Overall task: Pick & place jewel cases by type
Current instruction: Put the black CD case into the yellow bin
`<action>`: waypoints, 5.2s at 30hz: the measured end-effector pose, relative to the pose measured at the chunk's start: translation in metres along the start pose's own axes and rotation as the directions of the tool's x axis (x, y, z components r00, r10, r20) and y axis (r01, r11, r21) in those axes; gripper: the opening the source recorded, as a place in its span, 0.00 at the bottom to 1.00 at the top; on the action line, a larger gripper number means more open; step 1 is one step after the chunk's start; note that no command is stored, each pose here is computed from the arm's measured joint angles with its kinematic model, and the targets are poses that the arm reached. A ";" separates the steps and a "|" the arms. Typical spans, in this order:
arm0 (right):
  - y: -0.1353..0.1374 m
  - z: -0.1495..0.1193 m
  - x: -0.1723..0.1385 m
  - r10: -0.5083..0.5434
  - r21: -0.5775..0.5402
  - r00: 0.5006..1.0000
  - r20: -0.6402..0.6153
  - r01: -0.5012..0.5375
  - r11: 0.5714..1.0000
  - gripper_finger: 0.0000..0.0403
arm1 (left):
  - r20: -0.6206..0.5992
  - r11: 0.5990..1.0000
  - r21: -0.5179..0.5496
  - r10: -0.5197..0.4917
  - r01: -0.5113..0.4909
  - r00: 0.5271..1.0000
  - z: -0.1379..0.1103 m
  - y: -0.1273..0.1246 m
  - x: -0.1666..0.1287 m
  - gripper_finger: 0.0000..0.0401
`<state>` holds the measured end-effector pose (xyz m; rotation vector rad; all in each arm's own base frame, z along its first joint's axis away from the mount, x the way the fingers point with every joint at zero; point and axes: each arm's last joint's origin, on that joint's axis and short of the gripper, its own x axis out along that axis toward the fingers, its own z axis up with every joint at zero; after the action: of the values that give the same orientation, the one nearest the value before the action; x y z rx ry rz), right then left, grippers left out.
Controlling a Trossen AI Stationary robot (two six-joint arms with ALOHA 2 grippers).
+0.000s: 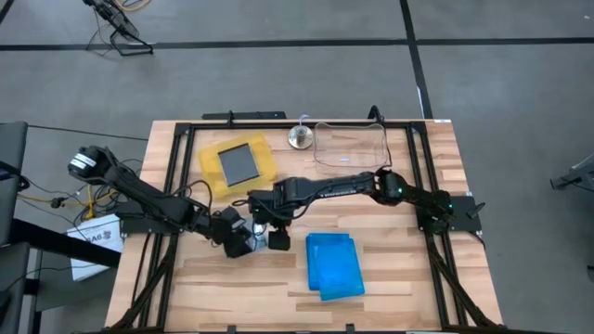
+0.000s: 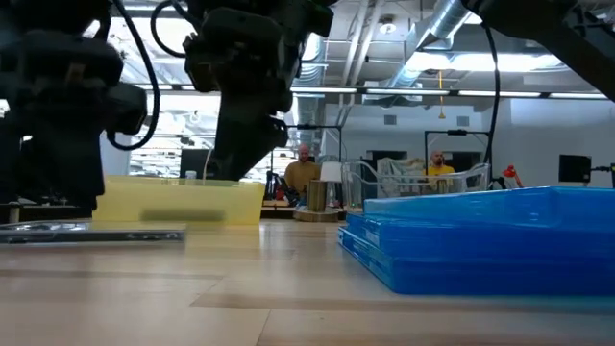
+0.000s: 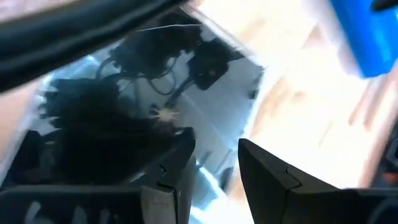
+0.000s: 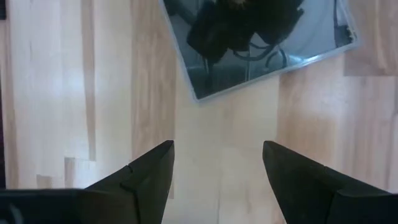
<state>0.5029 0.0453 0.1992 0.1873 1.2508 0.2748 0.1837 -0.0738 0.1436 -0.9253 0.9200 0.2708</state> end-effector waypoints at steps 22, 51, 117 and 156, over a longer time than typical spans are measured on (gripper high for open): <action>-0.019 0.002 0.031 0.039 0.384 0.989 0.144 -0.092 0.919 0.59 | -0.001 0.888 -0.434 0.171 -0.154 0.985 -0.043 0.019 -0.049 0.28; -0.031 -0.009 0.050 -0.061 0.612 0.989 0.132 -0.033 0.790 0.59 | 0.009 0.846 -0.478 0.273 -0.235 0.962 -0.055 0.029 -0.016 0.29; 0.005 0.036 0.045 0.319 0.499 0.814 0.486 -0.557 0.663 0.59 | 0.271 0.847 -0.530 0.138 0.028 0.953 -0.039 0.017 -0.021 0.52; -0.017 0.013 0.057 0.007 0.703 0.951 0.309 -0.233 0.672 0.28 | 0.085 0.914 -0.406 0.051 -0.013 0.995 -0.039 0.019 -0.046 0.52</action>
<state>0.5333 0.0471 0.1463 0.9897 0.9987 -0.1666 0.1231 -0.0855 0.1587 -1.2690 0.8055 0.5440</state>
